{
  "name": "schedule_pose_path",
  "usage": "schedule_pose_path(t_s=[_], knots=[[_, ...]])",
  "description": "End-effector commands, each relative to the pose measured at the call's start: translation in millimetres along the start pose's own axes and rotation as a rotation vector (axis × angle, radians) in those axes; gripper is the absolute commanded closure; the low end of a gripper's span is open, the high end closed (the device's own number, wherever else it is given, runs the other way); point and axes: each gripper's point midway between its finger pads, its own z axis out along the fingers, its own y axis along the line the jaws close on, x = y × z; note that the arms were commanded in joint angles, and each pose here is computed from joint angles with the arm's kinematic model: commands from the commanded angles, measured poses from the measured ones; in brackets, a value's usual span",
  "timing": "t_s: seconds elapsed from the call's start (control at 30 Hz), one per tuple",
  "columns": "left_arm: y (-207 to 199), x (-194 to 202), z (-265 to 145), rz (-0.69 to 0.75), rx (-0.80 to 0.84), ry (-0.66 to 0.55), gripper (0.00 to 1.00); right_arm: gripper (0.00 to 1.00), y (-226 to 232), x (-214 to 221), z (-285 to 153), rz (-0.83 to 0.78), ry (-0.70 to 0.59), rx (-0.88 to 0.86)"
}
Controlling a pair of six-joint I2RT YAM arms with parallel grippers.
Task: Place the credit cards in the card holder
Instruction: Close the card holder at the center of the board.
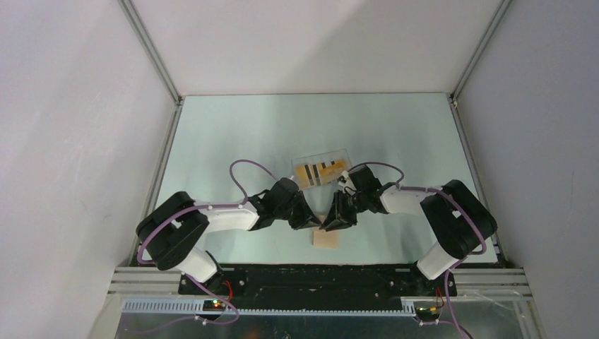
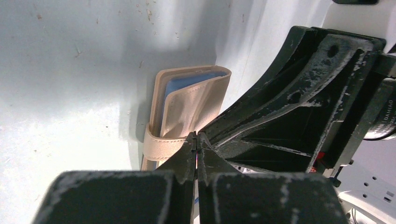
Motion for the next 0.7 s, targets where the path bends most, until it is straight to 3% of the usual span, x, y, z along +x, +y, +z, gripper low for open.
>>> schedule_pose_path(t_s=[0.0, 0.17, 0.4, 0.67], knots=[[-3.3, 0.0, 0.7, 0.001, 0.012, -0.006, 1.0, 0.75, 2.3, -4.9, 5.1, 0.003, -0.003, -0.028], [-4.0, -0.1, 0.3, 0.002, 0.014, -0.006, 1.0, 0.79, 2.6, -2.7, 6.9, 0.009, 0.009, -0.031], [-7.9, -1.5, -1.9, 0.013, 0.026, -0.012, 0.99, 0.95, 2.3, -1.6, 7.3, 0.007, 0.013, -0.031], [-11.3, -8.0, -11.2, 0.069, 0.0, -0.041, 0.81, 1.0, -1.0, -0.5, 5.6, -0.014, 0.011, -0.002]])
